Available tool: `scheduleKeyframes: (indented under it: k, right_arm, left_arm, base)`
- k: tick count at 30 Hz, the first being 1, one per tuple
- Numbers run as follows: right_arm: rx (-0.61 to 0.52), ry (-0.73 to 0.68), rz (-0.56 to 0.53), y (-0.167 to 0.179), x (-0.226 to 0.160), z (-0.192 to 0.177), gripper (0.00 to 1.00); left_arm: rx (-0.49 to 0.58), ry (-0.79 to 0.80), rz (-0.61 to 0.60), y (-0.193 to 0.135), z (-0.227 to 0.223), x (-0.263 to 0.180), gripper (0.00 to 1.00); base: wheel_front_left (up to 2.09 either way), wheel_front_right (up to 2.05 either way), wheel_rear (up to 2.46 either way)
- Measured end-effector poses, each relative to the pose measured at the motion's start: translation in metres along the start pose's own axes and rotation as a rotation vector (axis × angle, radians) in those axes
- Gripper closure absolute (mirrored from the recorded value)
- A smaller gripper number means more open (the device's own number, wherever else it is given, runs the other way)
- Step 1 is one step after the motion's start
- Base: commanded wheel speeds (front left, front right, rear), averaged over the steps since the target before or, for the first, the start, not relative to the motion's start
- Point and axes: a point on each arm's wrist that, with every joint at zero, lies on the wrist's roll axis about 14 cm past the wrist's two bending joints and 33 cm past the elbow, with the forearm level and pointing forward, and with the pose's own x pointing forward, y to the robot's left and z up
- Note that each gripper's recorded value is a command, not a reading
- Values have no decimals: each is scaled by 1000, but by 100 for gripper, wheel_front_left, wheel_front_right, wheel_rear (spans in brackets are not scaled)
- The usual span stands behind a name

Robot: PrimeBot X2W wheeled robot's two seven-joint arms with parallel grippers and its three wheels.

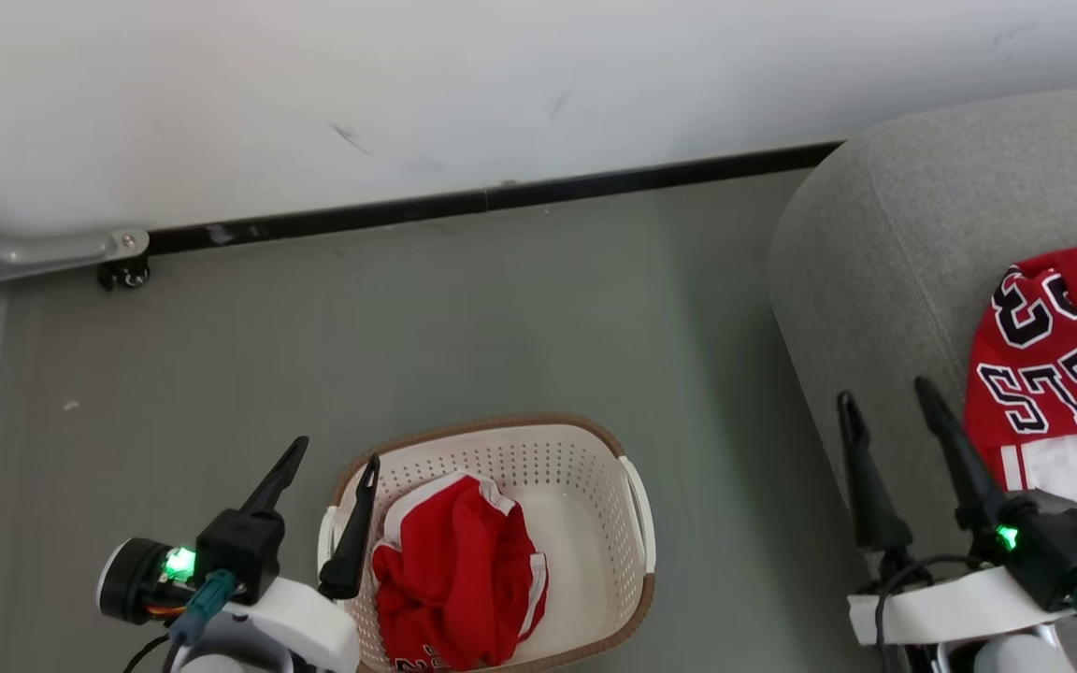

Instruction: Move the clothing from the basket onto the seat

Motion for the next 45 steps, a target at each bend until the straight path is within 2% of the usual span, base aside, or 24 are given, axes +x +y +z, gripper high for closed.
scheduleKeyframes:
  k: [24, 45]
  right_arm:
    - [-76, -55, -103, -44, 52, 10, 0]
    - [-110, -59, -101, -55, 101, -5, 0]
  left_arm:
    - [43, 327, -196, -44, -113, 56, 0]
    - [39, 519, -257, -57, -197, 72, 0]
  base:
    - [0, 0, 0]
    - [0, 0, 0]
